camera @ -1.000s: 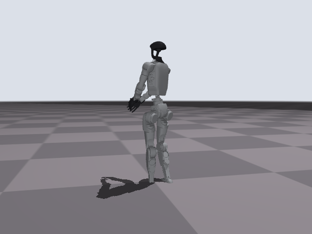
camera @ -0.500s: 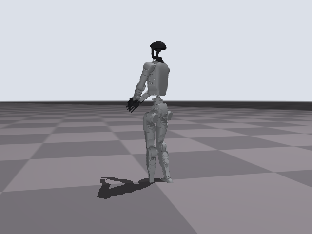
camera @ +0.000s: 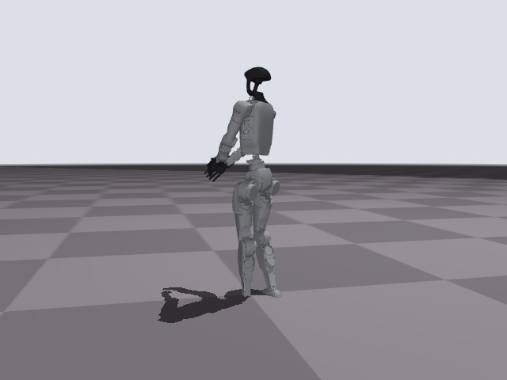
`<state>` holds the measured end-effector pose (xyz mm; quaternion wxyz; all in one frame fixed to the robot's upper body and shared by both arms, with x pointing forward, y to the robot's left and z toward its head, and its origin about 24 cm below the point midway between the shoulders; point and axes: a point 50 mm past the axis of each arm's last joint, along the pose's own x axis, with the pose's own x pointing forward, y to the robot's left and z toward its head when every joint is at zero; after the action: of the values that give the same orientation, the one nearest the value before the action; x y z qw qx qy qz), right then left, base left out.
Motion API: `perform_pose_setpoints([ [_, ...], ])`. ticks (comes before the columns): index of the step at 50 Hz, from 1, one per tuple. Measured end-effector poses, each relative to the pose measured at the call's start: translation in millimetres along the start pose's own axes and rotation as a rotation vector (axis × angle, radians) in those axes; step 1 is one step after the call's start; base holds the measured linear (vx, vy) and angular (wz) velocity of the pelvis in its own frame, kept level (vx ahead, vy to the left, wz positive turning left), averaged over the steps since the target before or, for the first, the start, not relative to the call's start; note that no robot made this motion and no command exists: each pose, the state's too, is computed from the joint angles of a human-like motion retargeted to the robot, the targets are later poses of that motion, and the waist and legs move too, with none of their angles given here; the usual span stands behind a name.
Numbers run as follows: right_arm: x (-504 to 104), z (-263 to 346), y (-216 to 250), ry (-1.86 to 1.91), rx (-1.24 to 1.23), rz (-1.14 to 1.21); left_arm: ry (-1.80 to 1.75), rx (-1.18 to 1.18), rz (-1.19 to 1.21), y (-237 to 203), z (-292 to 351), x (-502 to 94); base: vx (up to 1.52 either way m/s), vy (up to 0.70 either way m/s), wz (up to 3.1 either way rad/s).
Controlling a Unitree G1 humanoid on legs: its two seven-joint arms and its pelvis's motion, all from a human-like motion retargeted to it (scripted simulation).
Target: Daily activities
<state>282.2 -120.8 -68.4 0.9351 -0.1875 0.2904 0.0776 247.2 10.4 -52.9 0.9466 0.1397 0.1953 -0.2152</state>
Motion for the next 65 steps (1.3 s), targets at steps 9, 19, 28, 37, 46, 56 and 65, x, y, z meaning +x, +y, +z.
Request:
perform_pose_setpoints([
  [9,-0.7,-1.4,-0.3,-0.003,-0.012,0.001,0.002,0.008,-0.018,-1.8,-1.3,-0.6,0.0,0.0,0.0],
  [19,-1.4,-5.5,0.6,0.015,-0.006,0.014,0.027,-0.016,-0.044,-5.7,-4.9,-1.8,0.0,0.0,0.0],
  [28,-1.5,-7.0,1.7,0.024,0.002,0.025,0.05,-0.049,-0.053,-7.4,-8.1,-2.7,0.0,0.0,0.0],
  [37,-1.6,-6.5,2.7,0.023,0.018,0.027,0.068,-0.077,-0.049,-7.2,-10.9,-3.2,0.0,0.0,0.0],
  [46,-1.8,-5.5,3.1,0.02,0.037,0.015,0.088,-0.103,-0.036,-7.0,-14.3,-3.8,0.0,0.0,0.0],
  [56,-2.4,-2.7,2.3,0.002,0.065,0.005,0.102,-0.121,-0.04,-7.7,-15.8,-3.8,0.0,0.0,0.0],
  [65,-3.2,-3.2,0.8,-0.001,0.077,0.01,0.114,-0.156,-0.067,-11.0,-16.0,-4.4,0.0,0.0,0.0],
])
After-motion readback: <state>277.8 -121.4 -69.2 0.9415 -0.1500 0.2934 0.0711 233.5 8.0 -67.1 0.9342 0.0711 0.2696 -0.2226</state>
